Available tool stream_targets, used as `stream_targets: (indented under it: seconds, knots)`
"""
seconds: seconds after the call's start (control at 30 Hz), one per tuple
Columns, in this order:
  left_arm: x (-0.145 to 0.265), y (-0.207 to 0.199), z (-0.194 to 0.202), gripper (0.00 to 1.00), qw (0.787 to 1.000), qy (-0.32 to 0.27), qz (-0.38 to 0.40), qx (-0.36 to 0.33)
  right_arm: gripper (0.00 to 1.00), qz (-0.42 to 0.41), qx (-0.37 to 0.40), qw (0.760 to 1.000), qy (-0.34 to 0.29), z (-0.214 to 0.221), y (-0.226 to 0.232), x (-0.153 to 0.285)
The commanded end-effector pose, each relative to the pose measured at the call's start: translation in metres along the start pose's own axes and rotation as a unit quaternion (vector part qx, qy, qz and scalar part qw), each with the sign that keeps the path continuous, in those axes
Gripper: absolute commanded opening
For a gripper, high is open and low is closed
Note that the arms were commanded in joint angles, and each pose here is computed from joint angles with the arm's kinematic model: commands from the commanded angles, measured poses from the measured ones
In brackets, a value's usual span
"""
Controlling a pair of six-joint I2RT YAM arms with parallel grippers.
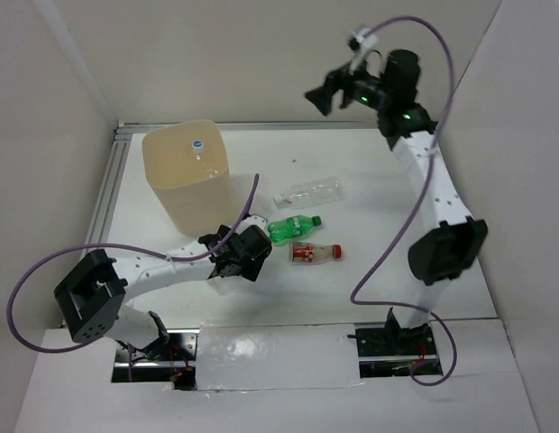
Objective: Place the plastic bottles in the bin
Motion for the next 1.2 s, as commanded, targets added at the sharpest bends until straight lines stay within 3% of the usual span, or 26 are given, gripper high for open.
stream_targets:
  seconds: [0.0,0.03,0.07,0.13,0.17,0.27,0.33,0.37,0.43,0.5,0.57,0.6,0.63,0.7,0.77,0.8,0.87,0.93,1.0,1.17]
  knots:
    - [-0.012,-0.006,-0.02,1.0,0.999,-0.019,0.025,-0.015,0.99,-0.001,-0.014,0.998,0.065,0.033,-0.001,0.069]
    - [-0.015,-0.008,-0.019,1.0,0.999,-0.014,0.029,-0.022,0.99,-0.001,-0.02,0.997,0.078,0.045,0.002,0.081]
    - [-0.019,-0.007,-0.021,1.0,0.999,-0.011,0.024,-0.025,0.99,-0.006,-0.054,0.992,0.118,0.084,0.015,0.093]
    - [-0.03,-0.008,-0.016,1.0,0.999,0.01,0.024,-0.041,0.99,-0.005,-0.049,0.991,0.125,0.092,0.027,0.12]
    - [-0.035,-0.009,-0.014,1.0,0.998,0.014,0.022,-0.05,0.99,-0.014,-0.076,0.986,0.149,0.117,0.043,0.128]
    - [-0.045,-0.013,-0.008,0.91,0.997,0.039,0.023,-0.064,0.99,-0.014,-0.085,0.984,0.158,0.125,0.06,0.149]
    - [-0.042,-0.018,-0.008,0.8,0.996,0.041,0.037,-0.073,0.99,-0.024,-0.086,0.982,0.165,0.133,0.074,0.159]
    - [-0.039,-0.022,-0.01,0.65,0.995,0.041,0.044,-0.077,0.99,-0.027,-0.087,0.981,0.171,0.135,0.078,0.163]
    - [-0.027,-0.031,-0.011,0.49,0.993,0.035,0.063,-0.089,0.96,-0.033,-0.076,0.981,0.176,0.14,0.084,0.171]
    - [-0.001,-0.044,-0.029,0.33,0.991,0.004,0.1,-0.084,0.82,-0.048,-0.069,0.979,0.187,0.144,0.09,0.178]
    - [0.031,-0.057,-0.051,0.25,0.987,-0.032,0.142,-0.071,0.69,-0.068,-0.046,0.979,0.187,0.152,0.092,0.187]
    - [0.045,-0.061,-0.062,0.16,0.984,-0.053,0.159,-0.063,0.52,-0.079,-0.049,0.977,0.193,0.157,0.099,0.193]
    - [0.071,-0.063,-0.085,0.11,0.977,-0.094,0.187,-0.046,0.43,-0.085,-0.027,0.978,0.19,0.159,0.1,0.198]
    - [0.093,-0.057,-0.112,0.04,0.969,-0.132,0.207,-0.021,0.35,-0.097,-0.026,0.976,0.194,0.169,0.108,0.206]
    - [0.12,-0.047,-0.147,0.04,0.958,-0.184,0.221,0.005,0.39,-0.109,0.009,0.977,0.184,0.171,0.111,0.211]
    - [0.131,-0.04,-0.158,0.04,0.953,-0.204,0.224,0.015,0.45,-0.119,0.006,0.974,0.192,0.179,0.118,0.216]
    - [0.144,-0.022,-0.184,0.06,0.946,-0.247,0.206,0.045,0.71,-0.145,0.045,0.972,0.181,0.183,0.124,0.218]
    - [0.158,-0.004,-0.208,0.08,0.932,-0.299,0.191,0.074,0.85,-0.161,0.053,0.969,0.181,0.191,0.131,0.222]
    - [0.164,0.032,-0.231,0.09,0.917,-0.35,0.146,0.122,0.92,-0.185,0.083,0.964,0.17,0.193,0.136,0.218]
    - [0.151,0.105,-0.262,0.13,0.884,-0.418,0.015,0.208,0.92,-0.241,0.073,0.952,0.176,0.206,0.15,0.203]
Point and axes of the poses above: each gripper's point midway between its finger pads, its own x axis back along the fingers, its own y axis along the line the jaws close on, z = x × y, the point moved 9 cm from there along x, back along the fingers, and after that the axes turned 13 degrees about x, right-handed, at the moved point
